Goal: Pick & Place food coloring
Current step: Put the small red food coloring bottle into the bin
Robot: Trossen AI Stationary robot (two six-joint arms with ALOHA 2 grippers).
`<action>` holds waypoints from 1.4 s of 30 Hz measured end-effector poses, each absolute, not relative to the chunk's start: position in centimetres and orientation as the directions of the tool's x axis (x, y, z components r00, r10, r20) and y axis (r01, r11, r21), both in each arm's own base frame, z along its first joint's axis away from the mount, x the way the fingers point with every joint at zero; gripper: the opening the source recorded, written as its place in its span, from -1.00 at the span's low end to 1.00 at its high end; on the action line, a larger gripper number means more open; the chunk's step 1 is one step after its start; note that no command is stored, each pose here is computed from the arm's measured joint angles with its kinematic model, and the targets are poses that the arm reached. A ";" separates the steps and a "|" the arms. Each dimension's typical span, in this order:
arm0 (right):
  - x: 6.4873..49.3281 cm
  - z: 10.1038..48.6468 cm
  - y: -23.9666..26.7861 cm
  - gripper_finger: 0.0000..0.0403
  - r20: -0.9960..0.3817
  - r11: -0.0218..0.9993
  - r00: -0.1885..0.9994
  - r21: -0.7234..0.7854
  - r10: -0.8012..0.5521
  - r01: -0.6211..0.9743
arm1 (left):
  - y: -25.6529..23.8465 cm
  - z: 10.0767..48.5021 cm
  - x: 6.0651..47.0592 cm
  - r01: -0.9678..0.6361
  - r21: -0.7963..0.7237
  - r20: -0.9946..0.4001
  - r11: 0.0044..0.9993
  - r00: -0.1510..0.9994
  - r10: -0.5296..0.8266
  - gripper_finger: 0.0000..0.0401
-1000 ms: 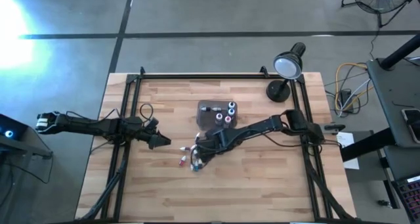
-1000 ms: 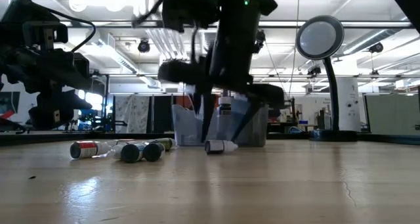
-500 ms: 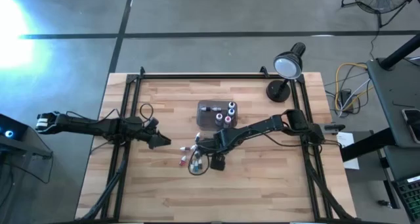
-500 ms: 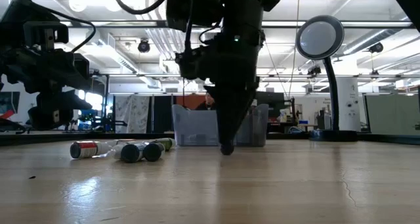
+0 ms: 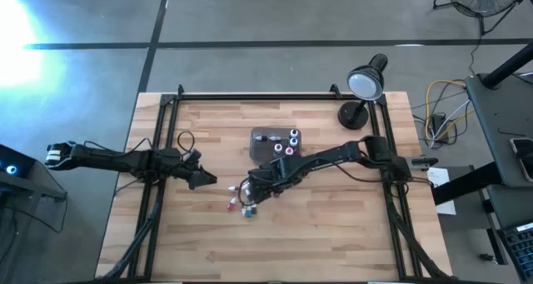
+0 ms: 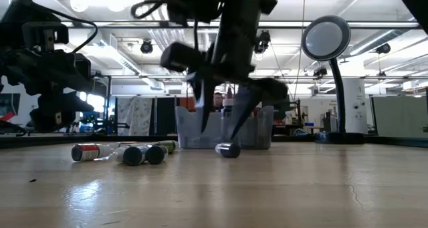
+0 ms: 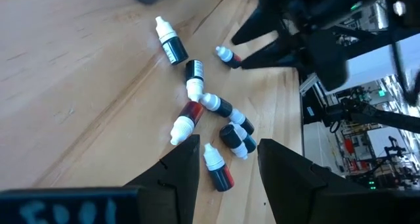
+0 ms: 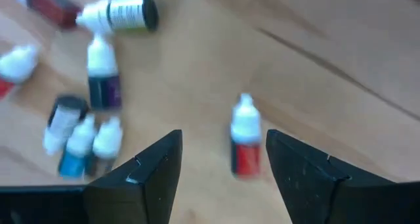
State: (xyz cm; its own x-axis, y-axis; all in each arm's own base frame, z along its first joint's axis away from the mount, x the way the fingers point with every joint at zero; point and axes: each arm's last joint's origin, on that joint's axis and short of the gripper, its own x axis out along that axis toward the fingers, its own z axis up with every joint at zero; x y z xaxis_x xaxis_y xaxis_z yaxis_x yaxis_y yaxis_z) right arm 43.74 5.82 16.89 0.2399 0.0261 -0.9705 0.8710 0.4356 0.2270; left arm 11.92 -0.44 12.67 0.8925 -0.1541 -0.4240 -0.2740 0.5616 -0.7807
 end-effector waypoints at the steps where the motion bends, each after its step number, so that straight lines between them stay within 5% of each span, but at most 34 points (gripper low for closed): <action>1: 43.9 16.5 5.8 0.07 -0.969 0.430 0.246 0.233 0.026 0.872 | -0.4 12.7 11.9 -0.275 -0.780 -0.426 0.562 0.892 -0.154 -0.35; 10: 43.7 14.3 5.5 0.06 -0.987 0.465 0.160 0.145 0.008 0.873 | -0.4 12.6 11.9 -0.278 -0.781 -0.427 0.559 0.891 -0.154 -0.35; 18: 43.6 14.5 5.6 0.02 -0.989 0.600 0.144 0.126 0.018 0.790 | -0.4 12.6 11.9 -0.279 -0.782 -0.428 0.557 0.890 -0.154 -0.35; 29: 41.5 16.4 5.4 0.02 -0.999 0.276 -0.001 0.012 0.045 0.961 | -0.4 12.6 11.9 -0.279 -0.781 -0.429 0.559 0.890 -0.154 -0.35; 37: 42.4 14.6 5.7 0.02 -0.984 0.088 0.132 0.143 0.124 0.986 | -0.4 12.6 11.9 -0.274 -0.773 -0.429 0.572 0.890 -0.154 -0.35; 42: 42.4 14.5 6.1 0.02 -0.980 0.095 0.144 0.157 0.135 0.983 | -0.4 12.6 11.9 -0.274 -0.773 -0.429 0.572 0.890 -0.154 -0.35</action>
